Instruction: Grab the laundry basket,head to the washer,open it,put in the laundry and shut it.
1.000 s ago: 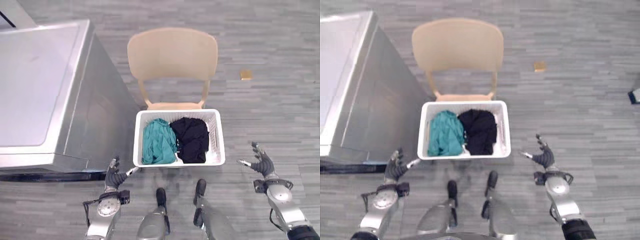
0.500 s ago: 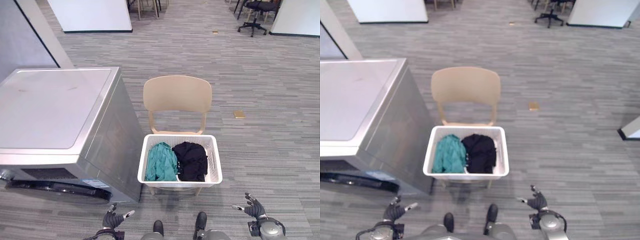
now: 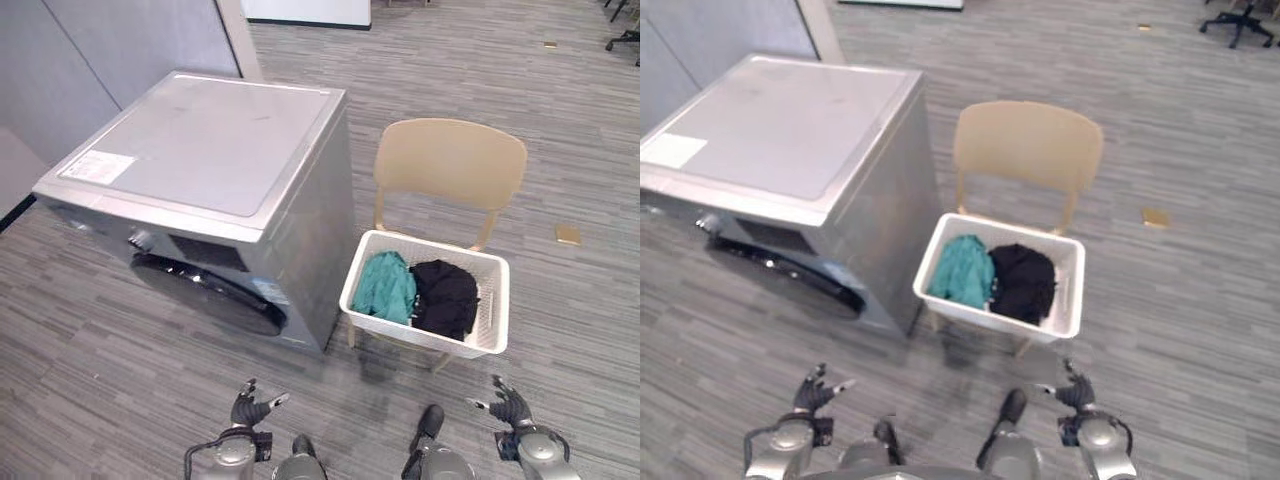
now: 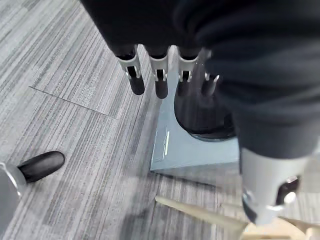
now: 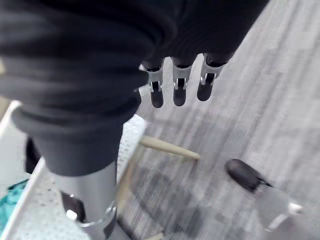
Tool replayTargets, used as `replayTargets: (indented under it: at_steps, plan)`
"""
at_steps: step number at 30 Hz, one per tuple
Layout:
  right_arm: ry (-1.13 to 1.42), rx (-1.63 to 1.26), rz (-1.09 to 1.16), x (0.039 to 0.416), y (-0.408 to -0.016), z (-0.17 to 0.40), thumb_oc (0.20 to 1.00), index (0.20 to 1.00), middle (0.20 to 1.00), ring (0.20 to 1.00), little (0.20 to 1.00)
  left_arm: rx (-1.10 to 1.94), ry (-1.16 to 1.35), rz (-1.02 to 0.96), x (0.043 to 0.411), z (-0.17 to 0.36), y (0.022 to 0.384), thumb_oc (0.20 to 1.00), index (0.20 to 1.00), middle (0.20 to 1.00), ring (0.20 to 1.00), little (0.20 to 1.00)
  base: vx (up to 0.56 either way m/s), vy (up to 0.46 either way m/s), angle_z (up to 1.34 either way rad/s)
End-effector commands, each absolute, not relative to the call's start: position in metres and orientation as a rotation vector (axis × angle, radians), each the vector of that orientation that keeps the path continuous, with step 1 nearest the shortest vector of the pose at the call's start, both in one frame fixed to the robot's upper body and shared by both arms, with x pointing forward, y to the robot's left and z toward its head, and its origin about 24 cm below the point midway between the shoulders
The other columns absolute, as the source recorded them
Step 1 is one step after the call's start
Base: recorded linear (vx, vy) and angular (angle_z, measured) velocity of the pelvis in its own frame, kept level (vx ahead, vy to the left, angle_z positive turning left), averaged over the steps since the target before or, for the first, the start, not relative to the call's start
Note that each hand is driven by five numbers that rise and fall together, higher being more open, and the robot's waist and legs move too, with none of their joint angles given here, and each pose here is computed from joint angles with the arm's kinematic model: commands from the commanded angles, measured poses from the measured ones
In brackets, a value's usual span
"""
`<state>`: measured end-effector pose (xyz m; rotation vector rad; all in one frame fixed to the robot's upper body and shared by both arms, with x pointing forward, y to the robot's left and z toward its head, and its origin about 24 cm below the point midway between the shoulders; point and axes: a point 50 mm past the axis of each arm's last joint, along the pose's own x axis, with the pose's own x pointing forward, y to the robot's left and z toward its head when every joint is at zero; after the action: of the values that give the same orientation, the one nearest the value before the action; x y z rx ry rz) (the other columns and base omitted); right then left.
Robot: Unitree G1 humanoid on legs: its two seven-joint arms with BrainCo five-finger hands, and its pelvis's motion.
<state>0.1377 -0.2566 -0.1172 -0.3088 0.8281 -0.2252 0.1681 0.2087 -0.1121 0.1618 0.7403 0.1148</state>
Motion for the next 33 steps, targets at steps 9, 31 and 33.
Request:
replayTargets:
  at_steps: [9,31,33]
  plan:
    - [0.575,-0.300,-0.026,0.200,-0.212,-0.086,1.000,1.000,1.000,1.000,1.000,0.321,0.614,0.161,0.183,-0.087,0.247,1.000,1.000,1.000,1.000,1.000,0.09,0.212,0.39]
    - [-0.090,-0.452,0.133,0.319,-0.150,0.056,1.000,1.000,1.000,1.000,1.000,0.282,0.594,0.138,0.179,-0.091,0.229,1.000,1.000,1.000,1.000,1.000,0.04,-0.043,0.50]
    - [-0.126,-0.445,0.072,0.328,-0.157,0.069,1.000,1.000,1.000,1.000,1.000,0.277,0.585,0.134,0.180,-0.091,0.227,1.000,1.000,1.000,1.000,1.000,-0.01,0.032,0.35]
